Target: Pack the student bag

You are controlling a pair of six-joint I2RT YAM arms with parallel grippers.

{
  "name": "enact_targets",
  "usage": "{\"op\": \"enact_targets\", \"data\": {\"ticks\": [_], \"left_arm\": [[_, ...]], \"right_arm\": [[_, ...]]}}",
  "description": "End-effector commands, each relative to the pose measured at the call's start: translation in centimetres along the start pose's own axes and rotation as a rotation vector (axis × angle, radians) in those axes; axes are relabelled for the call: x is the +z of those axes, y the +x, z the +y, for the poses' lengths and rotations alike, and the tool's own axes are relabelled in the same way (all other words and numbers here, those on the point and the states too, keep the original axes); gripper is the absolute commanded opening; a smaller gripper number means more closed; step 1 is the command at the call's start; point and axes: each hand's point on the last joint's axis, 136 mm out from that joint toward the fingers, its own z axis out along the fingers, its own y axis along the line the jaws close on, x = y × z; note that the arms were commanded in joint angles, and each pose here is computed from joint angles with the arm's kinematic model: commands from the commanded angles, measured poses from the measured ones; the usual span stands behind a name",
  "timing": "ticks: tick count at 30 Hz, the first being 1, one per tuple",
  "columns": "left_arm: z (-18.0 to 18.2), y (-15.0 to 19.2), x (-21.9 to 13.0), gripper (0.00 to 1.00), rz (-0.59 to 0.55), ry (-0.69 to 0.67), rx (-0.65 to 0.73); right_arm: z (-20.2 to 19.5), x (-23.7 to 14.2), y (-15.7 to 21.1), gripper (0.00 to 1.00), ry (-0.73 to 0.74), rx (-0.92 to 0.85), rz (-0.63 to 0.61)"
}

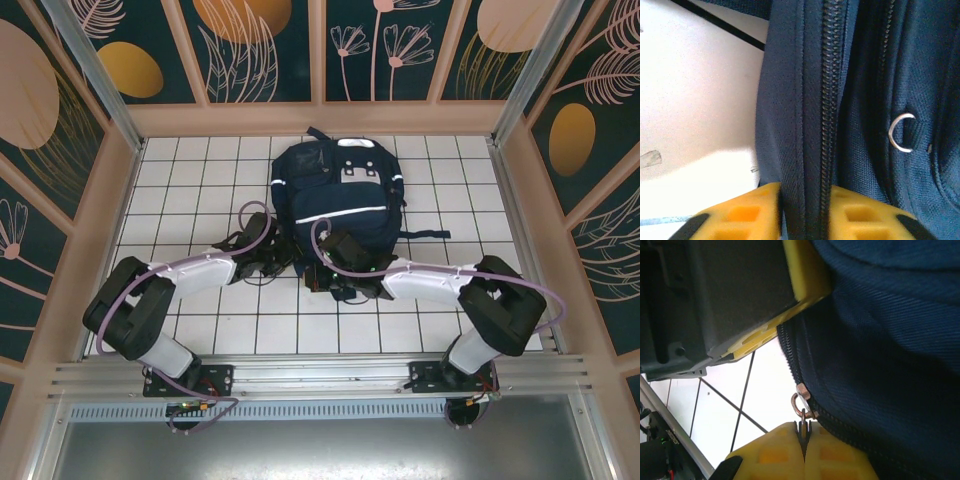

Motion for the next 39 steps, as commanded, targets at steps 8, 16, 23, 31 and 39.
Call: {"op": "enact_targets", "data": {"ticks": [8, 16, 23, 31, 39], "left_arm": [[-1.3, -2.0, -0.9, 0.0, -0.101, 0.008, 0.045], [-1.6, -2.4, -1.3, 0.0, -0.117, 0.005, 0.052], [-1.9, -2.8, -2.0, 0.0, -0.139, -0.001, 0.065], [-2.3, -3.1, -2.3, 0.0, -0.151, 0.0, 0.07], [-2.3, -3.2, -2.5, 0.0, -0.153, 0.001, 0.07]], "right_arm": [[-1.9, -2.2, 1.2, 0.0, 0.046, 0.046, -0.036], [-3.2, -3.3, 1.9, 0.0, 0.085, 0.059, -0.054], [-4.3, -4.2, 2.2, 0.04, 0.129, 0.056, -0.062], [-5.2, -5.1, 2.6, 0.14, 0.141, 0.069, -0.075], [-5.4, -5.9, 2.6, 0.1, 0.118, 0.075, -0.095]]}}
